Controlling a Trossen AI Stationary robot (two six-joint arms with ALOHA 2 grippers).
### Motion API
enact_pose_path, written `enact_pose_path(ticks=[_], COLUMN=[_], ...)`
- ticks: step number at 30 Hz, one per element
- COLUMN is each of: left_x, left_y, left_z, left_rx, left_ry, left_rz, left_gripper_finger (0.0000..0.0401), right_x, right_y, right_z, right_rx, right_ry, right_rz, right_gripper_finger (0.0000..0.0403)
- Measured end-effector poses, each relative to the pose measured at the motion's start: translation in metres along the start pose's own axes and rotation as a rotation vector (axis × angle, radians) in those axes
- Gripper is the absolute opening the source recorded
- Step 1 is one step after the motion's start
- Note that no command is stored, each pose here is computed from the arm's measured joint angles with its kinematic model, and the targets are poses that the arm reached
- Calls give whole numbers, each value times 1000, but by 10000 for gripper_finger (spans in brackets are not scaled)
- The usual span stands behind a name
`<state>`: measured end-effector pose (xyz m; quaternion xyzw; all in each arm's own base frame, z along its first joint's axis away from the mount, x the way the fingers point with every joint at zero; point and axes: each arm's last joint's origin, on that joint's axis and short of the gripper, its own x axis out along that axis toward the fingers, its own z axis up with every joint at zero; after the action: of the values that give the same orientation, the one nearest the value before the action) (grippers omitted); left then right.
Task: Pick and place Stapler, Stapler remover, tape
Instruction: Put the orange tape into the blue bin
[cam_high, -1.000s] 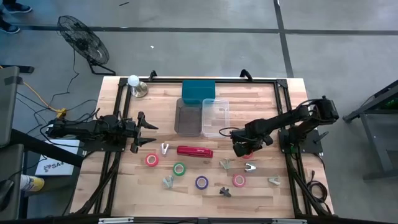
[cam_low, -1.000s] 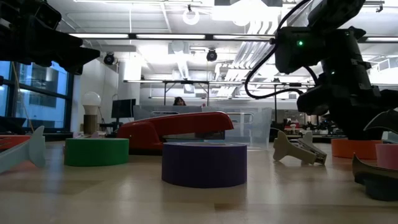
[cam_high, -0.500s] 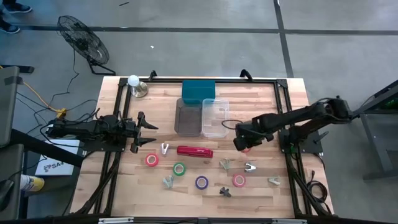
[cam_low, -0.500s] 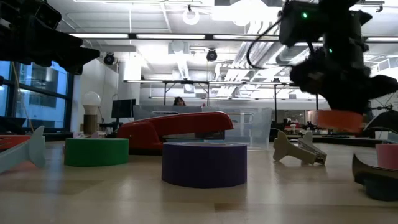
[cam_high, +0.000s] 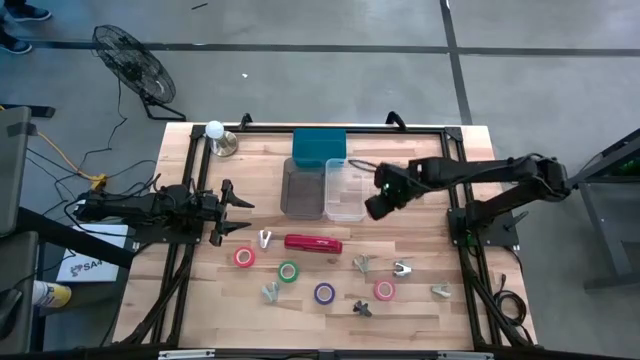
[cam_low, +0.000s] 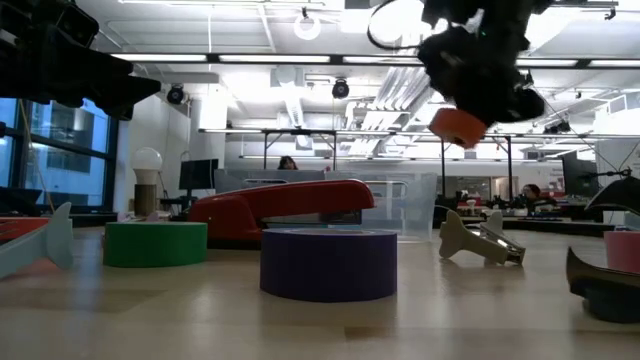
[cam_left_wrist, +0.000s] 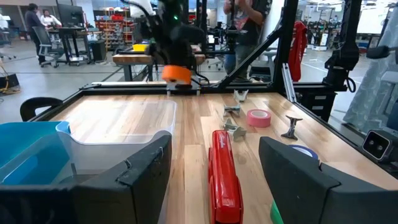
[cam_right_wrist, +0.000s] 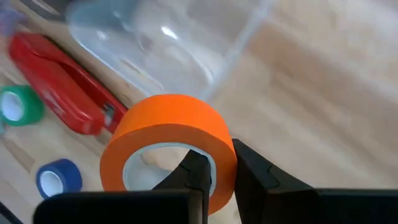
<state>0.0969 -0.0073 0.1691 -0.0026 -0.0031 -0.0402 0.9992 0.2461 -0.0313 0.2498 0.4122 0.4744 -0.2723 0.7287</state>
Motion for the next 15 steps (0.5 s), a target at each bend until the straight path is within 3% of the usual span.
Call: enact_pose_path(ticks=[6, 15], left_x=[0, 0], left_y=[0, 0], left_z=[0, 0], left_rx=[0, 0], left_ry=[0, 1], left_rz=[0, 0], left_gripper_finger=[238, 238], right_x=[-21, -42], right_y=[4, -2], right_z=[24, 54], right_rx=[-166, -344], right_ry=[-107, -283], right_rz=[17, -49], right_gripper_finger=[33, 33])
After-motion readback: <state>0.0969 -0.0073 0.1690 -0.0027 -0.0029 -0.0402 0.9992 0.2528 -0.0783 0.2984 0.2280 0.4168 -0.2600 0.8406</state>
